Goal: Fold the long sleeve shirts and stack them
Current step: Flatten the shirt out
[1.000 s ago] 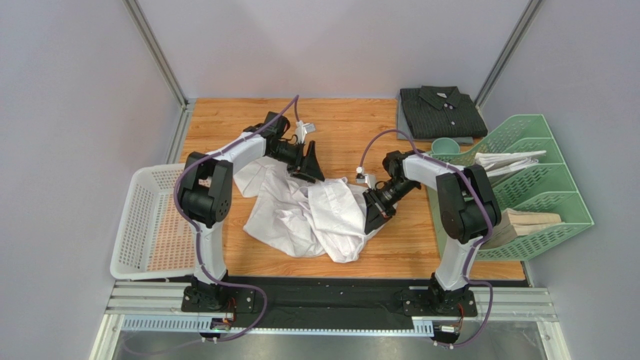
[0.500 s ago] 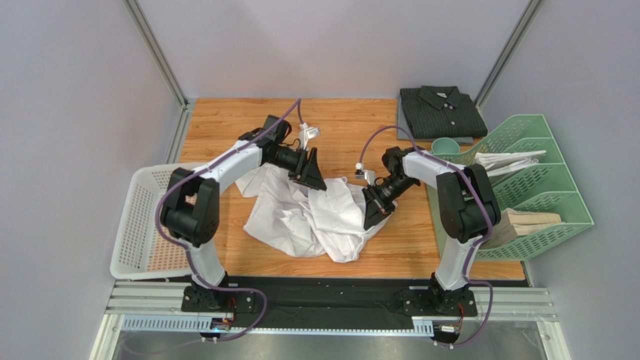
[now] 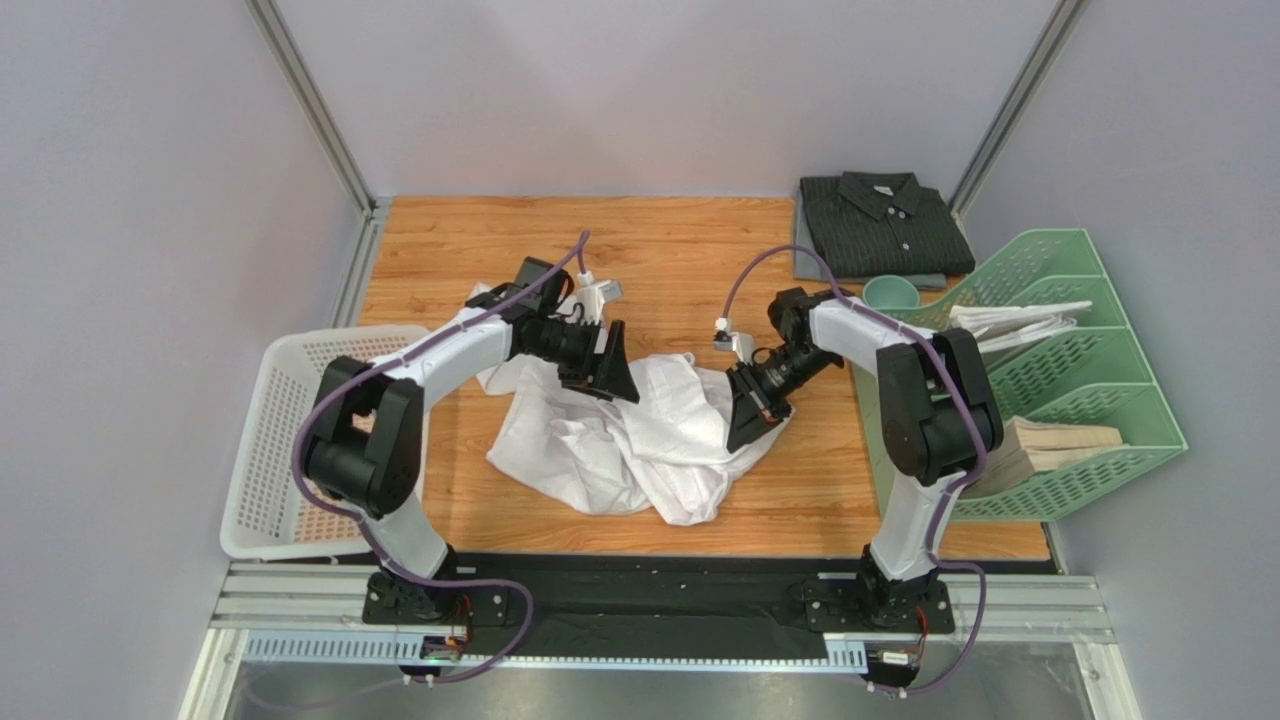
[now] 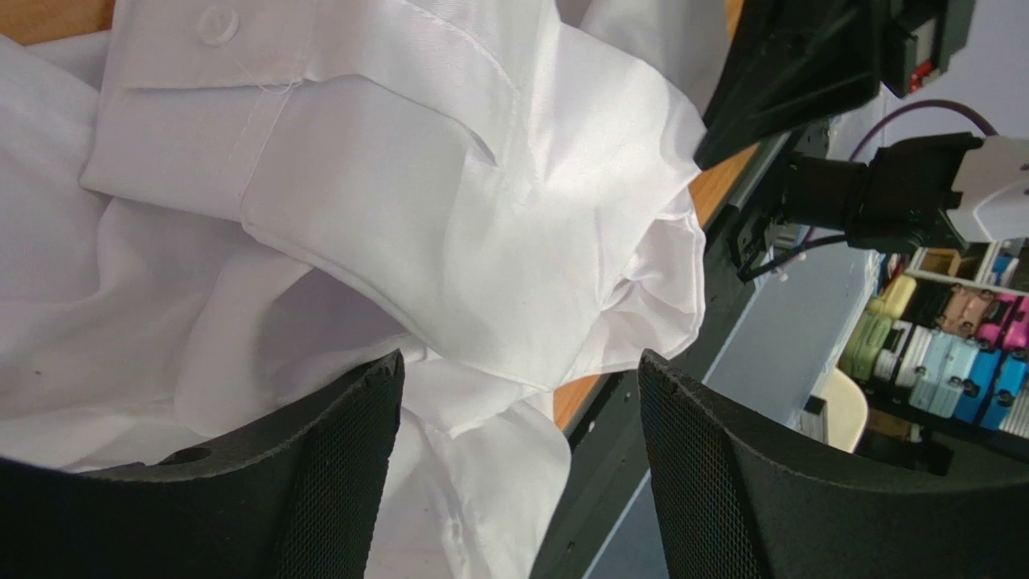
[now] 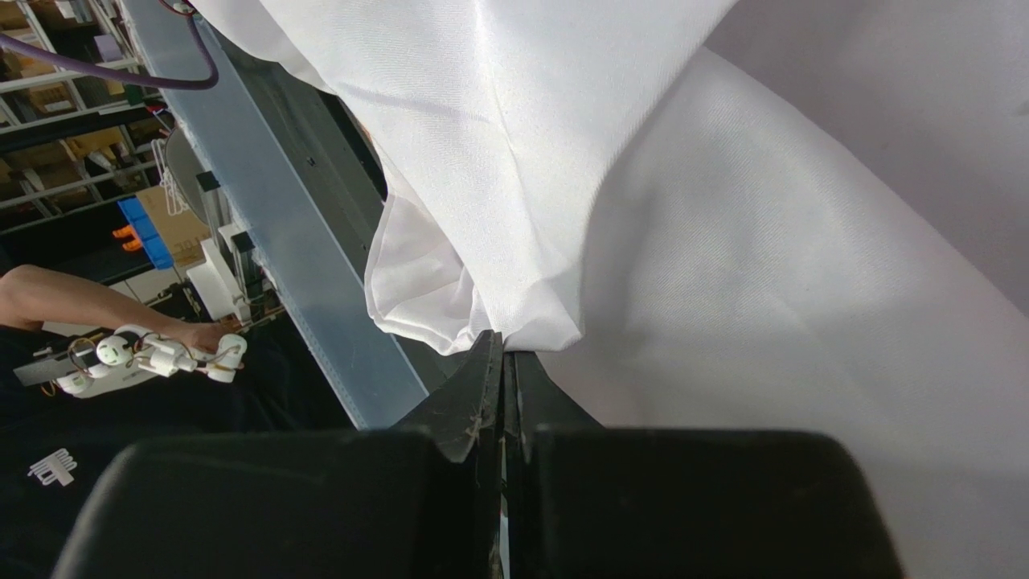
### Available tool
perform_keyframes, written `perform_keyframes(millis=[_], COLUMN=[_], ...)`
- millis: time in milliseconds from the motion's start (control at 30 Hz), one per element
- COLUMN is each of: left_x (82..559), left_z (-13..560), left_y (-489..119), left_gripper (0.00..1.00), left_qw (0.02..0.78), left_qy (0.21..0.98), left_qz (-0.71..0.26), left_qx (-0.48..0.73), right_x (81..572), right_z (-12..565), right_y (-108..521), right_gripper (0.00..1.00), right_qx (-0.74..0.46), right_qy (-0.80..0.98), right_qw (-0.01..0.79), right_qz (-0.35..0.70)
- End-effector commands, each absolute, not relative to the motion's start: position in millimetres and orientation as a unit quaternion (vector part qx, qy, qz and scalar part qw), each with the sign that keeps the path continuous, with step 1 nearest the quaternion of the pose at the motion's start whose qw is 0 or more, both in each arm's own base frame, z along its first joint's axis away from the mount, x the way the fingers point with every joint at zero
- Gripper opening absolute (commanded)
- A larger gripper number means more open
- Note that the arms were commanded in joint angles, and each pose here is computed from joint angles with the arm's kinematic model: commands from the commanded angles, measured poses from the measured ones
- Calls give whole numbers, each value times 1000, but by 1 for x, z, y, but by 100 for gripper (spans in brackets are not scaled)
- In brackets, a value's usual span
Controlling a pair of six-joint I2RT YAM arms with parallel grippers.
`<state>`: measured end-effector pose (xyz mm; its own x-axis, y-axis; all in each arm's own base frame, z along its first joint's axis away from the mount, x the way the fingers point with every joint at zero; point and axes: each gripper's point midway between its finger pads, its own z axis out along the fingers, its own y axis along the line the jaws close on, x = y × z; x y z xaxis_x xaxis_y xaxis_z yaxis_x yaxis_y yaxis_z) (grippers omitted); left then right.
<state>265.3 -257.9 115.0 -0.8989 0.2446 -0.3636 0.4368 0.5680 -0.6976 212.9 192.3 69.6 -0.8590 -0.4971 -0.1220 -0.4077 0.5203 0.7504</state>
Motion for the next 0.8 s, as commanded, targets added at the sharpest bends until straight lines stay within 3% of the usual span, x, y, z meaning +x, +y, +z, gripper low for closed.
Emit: perform_keyframes(millis=[0, 267, 333, 467, 500, 600, 767], left_x=[298, 319, 324, 332, 327, 317, 278], left_z=[124, 129, 124, 146, 161, 205, 257], left_y=[-273, -294, -298, -308, -310, -309, -315], left_gripper=[76, 67, 61, 35, 21, 0, 0], left_qw=[147, 156, 148, 157, 157, 197, 230], left_qy=[871, 848, 847, 824, 810, 773, 715], left_qz=[-432, -477, -482, -508, -524, -538, -556], left_qx=[181, 171, 167, 196, 212, 271, 356], right_x=[223, 226, 230, 251, 260, 279, 298], right_z=[86, 83, 83, 87, 93, 97, 96], right_y=[198, 198, 198, 195, 196, 189, 188], right_gripper=[0, 0, 0, 0, 0, 0, 0], right_qx=[271, 273, 273, 268, 268, 253, 243], right_qy=[-862, -864, -866, -871, -871, -876, -881], right_qw=[22, 19, 17, -4, -17, -39, -62], right_qz=[-428, -423, -420, -412, -412, -408, -402])
